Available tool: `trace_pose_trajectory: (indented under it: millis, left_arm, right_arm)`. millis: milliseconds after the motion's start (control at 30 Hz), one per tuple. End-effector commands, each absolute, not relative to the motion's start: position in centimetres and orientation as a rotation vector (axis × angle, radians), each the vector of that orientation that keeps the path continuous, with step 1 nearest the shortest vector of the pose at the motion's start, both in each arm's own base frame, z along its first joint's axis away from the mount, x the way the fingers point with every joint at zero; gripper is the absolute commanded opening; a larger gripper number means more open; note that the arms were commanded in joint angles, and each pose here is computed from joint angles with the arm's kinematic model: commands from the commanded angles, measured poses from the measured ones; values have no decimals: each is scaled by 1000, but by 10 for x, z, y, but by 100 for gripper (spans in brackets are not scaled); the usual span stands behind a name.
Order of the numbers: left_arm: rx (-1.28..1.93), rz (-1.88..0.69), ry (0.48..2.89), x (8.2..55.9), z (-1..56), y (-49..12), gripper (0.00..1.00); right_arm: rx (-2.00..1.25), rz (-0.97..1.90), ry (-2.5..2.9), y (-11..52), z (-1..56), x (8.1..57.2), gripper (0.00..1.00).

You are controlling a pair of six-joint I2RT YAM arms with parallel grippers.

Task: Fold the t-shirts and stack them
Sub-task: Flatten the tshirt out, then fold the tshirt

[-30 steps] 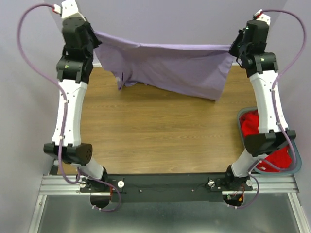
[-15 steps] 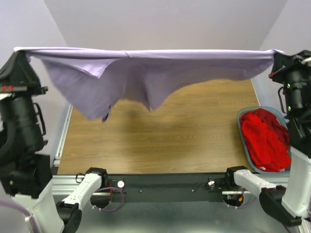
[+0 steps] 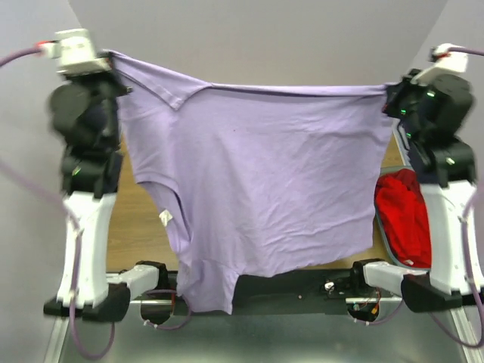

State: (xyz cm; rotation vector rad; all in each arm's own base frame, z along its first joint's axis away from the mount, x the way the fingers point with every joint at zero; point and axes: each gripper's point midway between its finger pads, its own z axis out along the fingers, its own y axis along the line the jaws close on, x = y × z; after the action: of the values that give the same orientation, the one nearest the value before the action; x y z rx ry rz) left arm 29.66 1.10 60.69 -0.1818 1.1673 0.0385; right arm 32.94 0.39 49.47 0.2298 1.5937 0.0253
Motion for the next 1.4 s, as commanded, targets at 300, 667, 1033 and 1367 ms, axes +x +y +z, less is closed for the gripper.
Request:
trace_pose_trajectory:
  millis: [300, 667, 1033, 1367]
  left_arm:
    - [-32, 181, 1926, 550, 241, -18, 0]
    - [-31, 170, 2136, 596, 117, -19, 0]
    - [-51, 87, 2181, 620, 93, -21, 0]
    - [-55, 25, 2215, 628, 92, -28, 0]
  right_arm:
    - [190, -185, 2107, 7, 180, 508, 0]
    - [121, -207, 2277, 5, 60, 565, 0]
    - [122, -173, 2262, 0, 53, 591, 1]
    - [148, -173, 2249, -10, 50, 603, 1]
